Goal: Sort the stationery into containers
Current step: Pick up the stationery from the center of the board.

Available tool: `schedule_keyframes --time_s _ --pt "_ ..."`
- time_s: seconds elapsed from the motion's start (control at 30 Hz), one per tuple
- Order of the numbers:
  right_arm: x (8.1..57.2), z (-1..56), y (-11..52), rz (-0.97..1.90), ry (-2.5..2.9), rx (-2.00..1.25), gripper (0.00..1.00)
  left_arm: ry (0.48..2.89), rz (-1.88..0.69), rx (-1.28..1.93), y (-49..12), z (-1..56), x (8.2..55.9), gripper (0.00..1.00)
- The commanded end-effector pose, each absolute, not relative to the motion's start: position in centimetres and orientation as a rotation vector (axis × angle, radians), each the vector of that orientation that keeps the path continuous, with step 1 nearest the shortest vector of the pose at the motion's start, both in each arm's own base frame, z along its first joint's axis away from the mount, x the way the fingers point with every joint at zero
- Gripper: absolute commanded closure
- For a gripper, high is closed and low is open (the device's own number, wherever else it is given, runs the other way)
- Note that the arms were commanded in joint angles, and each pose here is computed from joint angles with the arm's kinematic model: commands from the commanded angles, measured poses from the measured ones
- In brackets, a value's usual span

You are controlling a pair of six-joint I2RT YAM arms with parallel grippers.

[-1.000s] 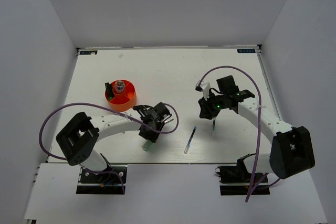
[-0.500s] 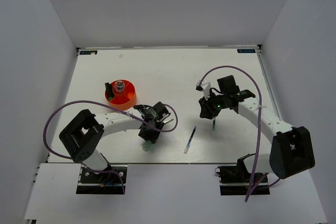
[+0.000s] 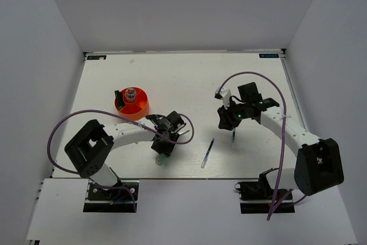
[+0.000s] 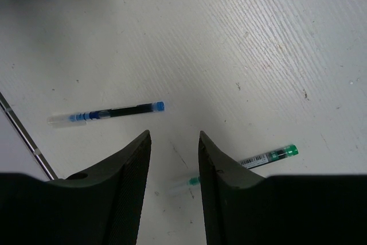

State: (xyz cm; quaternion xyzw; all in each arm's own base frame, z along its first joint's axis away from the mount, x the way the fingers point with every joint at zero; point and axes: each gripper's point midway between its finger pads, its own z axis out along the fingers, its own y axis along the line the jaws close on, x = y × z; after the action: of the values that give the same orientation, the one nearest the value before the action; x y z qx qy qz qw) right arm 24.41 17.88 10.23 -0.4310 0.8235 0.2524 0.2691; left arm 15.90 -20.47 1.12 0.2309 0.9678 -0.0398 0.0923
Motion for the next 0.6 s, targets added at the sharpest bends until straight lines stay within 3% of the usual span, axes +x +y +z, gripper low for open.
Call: schedule_keyframes --time_s 0.0,0.3,0.57 --pt "25.4 12.1 18.1 0.67 2.155 -1.149 0.58 2.893 -0.076 0.684 -19.7 -0.7 15.4 0.49" --pt "25.5 12.5 18.0 0.673 2.142 -1.137 0.58 2.904 0.012 0.687 -18.7 -2.2 15.3 0.55" --pt "25.5 12.8 17.8 0.678 2.134 -1.127 0.58 2.902 0.051 0.703 -18.6 -2.0 15.2 0.86"
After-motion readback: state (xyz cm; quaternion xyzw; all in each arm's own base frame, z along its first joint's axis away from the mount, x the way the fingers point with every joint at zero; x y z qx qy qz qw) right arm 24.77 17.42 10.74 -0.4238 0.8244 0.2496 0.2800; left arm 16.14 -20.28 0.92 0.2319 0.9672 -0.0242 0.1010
